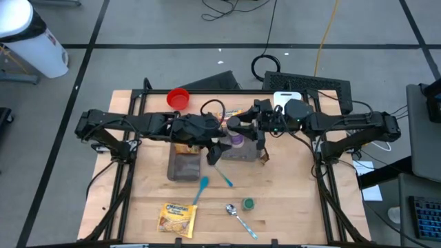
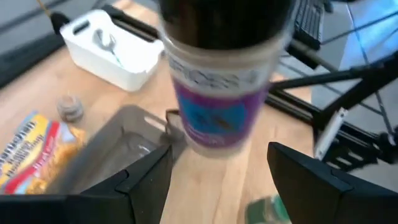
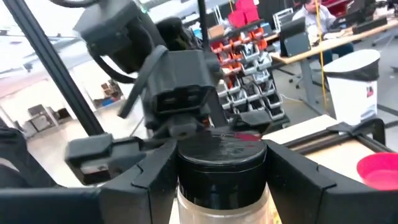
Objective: Pick & Place Food Item
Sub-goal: Put the black spice bottle into the right black bin
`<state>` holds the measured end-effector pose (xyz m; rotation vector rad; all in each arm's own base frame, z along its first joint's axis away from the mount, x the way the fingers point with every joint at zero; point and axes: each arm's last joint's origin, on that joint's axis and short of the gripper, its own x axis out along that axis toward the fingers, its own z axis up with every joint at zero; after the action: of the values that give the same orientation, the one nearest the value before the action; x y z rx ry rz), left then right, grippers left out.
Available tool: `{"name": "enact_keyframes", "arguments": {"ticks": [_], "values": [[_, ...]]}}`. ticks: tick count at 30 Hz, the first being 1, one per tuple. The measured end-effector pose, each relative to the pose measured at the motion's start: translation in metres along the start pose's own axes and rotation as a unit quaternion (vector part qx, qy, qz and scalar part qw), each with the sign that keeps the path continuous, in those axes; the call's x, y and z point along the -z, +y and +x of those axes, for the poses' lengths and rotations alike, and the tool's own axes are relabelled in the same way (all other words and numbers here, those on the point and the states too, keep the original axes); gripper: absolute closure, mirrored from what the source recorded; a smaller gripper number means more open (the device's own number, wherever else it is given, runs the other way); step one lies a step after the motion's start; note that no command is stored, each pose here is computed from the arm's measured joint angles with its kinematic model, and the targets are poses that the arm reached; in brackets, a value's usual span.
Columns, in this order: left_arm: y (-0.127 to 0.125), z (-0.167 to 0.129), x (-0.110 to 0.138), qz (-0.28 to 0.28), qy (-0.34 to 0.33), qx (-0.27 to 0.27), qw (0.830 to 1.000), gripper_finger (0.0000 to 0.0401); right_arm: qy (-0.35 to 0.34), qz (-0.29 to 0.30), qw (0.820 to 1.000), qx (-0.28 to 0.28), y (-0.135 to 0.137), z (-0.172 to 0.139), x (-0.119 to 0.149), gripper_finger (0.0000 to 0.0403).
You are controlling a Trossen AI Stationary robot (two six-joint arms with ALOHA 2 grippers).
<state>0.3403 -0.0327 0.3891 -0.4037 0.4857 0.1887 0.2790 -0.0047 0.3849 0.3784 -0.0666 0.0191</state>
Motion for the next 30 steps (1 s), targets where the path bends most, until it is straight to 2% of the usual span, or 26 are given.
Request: {"name": "enact_keyframes", "arguments": {"ticks": [8, 15, 22, 30], "values": [[0.0, 0.0, -0.005, 0.021, -0.044, -0.035, 0.998, 0.0132, -0.037, -0.002, 0.999, -0.013, 0.003, 0.0, -0.007, 0.0206], [-0.004, -0.002, -0.016, 0.036, -0.101, -0.029, 0.994, 0.0132, -0.088, -0.002, 0.996, -0.021, 0.005, 0.001, -0.015, 0.0206], [-0.004, -0.002, -0.019, 0.039, -0.127, -0.049, 0.99, 0.0132, -0.115, -0.012, 0.993, -0.002, 0.005, 0.0, -0.018, 0.0206], [-0.004, 0.0, -0.022, 0.036, -0.147, -0.057, 0.987, 0.0132, -0.149, -0.017, 0.989, -0.011, 0.007, -0.001, -0.024, 0.0206]]}}
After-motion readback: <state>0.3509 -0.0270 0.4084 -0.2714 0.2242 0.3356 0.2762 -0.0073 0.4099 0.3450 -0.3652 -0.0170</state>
